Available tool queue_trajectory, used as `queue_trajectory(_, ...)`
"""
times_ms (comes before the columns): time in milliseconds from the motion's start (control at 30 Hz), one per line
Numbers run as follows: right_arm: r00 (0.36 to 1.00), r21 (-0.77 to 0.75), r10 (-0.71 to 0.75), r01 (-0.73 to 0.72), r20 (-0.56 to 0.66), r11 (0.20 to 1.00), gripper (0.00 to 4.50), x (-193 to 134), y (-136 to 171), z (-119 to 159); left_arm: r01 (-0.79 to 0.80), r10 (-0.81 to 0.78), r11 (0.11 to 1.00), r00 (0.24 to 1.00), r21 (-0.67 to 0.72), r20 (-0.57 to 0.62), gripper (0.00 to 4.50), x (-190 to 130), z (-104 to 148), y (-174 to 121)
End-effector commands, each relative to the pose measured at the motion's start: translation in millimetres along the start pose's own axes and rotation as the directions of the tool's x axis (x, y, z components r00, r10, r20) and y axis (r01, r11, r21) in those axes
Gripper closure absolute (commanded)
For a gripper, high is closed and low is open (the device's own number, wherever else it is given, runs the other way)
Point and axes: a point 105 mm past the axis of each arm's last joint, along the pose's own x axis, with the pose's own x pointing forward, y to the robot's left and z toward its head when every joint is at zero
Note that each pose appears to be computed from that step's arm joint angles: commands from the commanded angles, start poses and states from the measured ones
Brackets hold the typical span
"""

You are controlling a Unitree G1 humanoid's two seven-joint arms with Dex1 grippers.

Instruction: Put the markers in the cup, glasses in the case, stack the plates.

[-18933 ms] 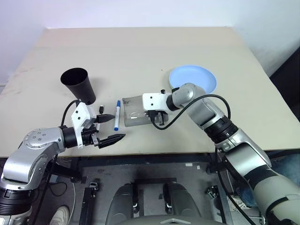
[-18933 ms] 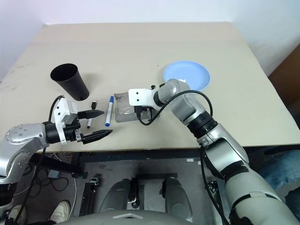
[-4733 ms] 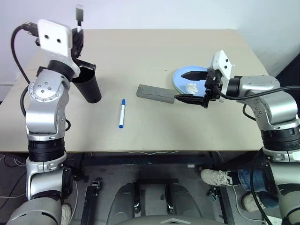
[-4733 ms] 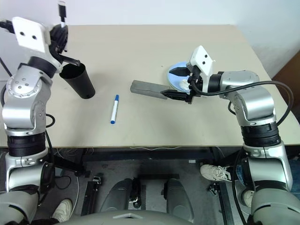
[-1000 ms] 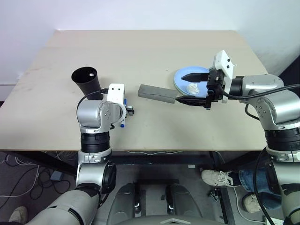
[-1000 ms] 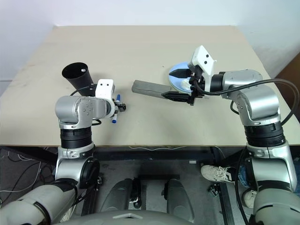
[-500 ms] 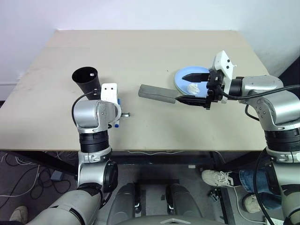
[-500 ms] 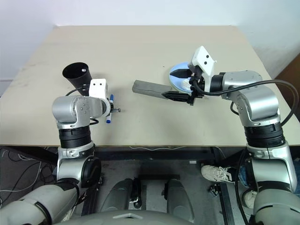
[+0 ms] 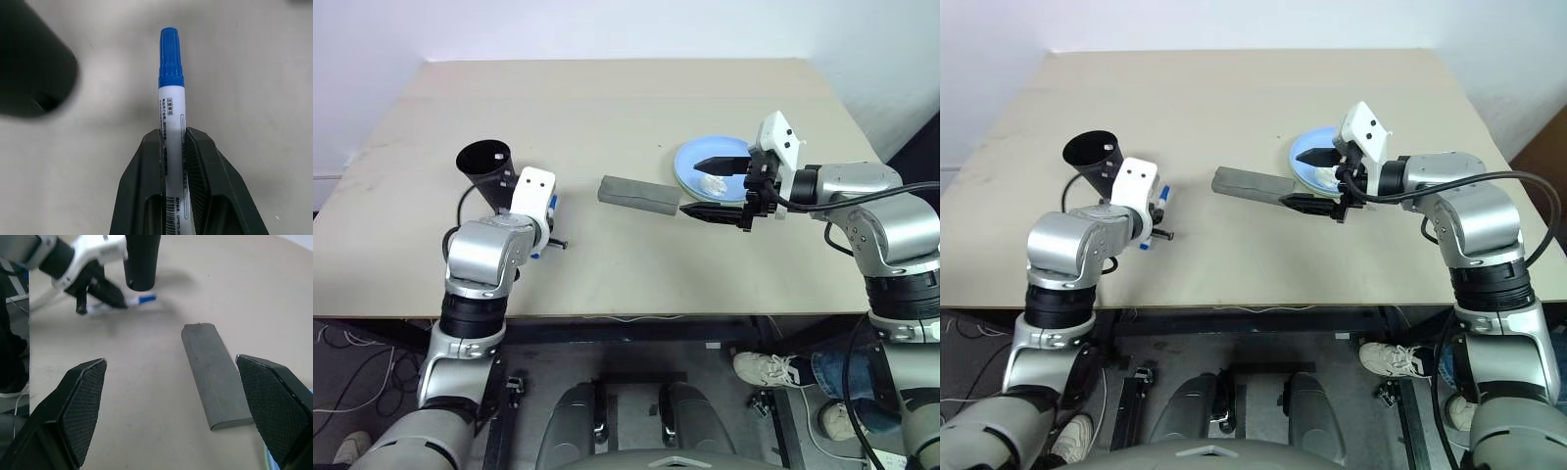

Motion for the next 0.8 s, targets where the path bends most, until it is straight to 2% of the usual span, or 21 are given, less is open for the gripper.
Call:
queue_trajectory(33,0.999,-0.064,0.006,-0.003,0.044,0.998,0.0,-2.5,2.1,17.0,0.042,-0.065,0.993,0.976,0.112,0.208,4.22,-14.7,33.9,-13.2)
queue_trajectory(167,0.999,-0.075,0.009,-0.006,0.046,0.997,0.0,-1.5,0.9,18.9,0.044,-0.119,0.981,0.906,0.189,0.406,4.22,-30.2,64.1,-21.0)
queue_trajectory(233,0.999,-0.08,0.013,-0.01,0.043,0.997,0.0,-0.6,1.7,18.7,-0.005,-0.089,0.984,0.854,0.179,0.513,4.22,-38.3,81.9,-15.0)
queue_trajectory(300,0.999,-0.085,0.016,-0.012,0.038,0.996,0.0,-0.1,2.2,17.9,-0.051,-0.058,0.987,0.778,0.155,0.626,4.22,-49.5,99.9,-8.7)
queue_trajectory(400,0.999,-0.087,0.014,-0.011,0.038,0.996,0.0,-0.7,1.5,18.1,-0.181,0.013,0.975,0.618,0.126,0.786,4.22,-71.1,123.7,4.7)
queue_trajectory(500,0.999,-0.09,0.013,-0.01,0.04,0.996,0.0,-0.9,0.9,18.9,-0.272,0.078,0.958,0.547,0.089,0.833,4.22,-75.7,126.7,19.8)
queue_trajectory(733,0.999,-0.102,0.015,-0.011,0.042,0.995,0.0,0.6,0.8,18.3,-0.37,0.18,0.929,0.424,-0.011,0.888,4.22,-76.2,124.4,57.0)
queue_trajectory(800,0.999,-0.103,0.015,-0.011,0.041,0.995,0.0,1.5,0.7,17.6,-0.406,0.198,0.913,0.365,-0.036,0.91,4.22,-78.4,124.6,65.3)
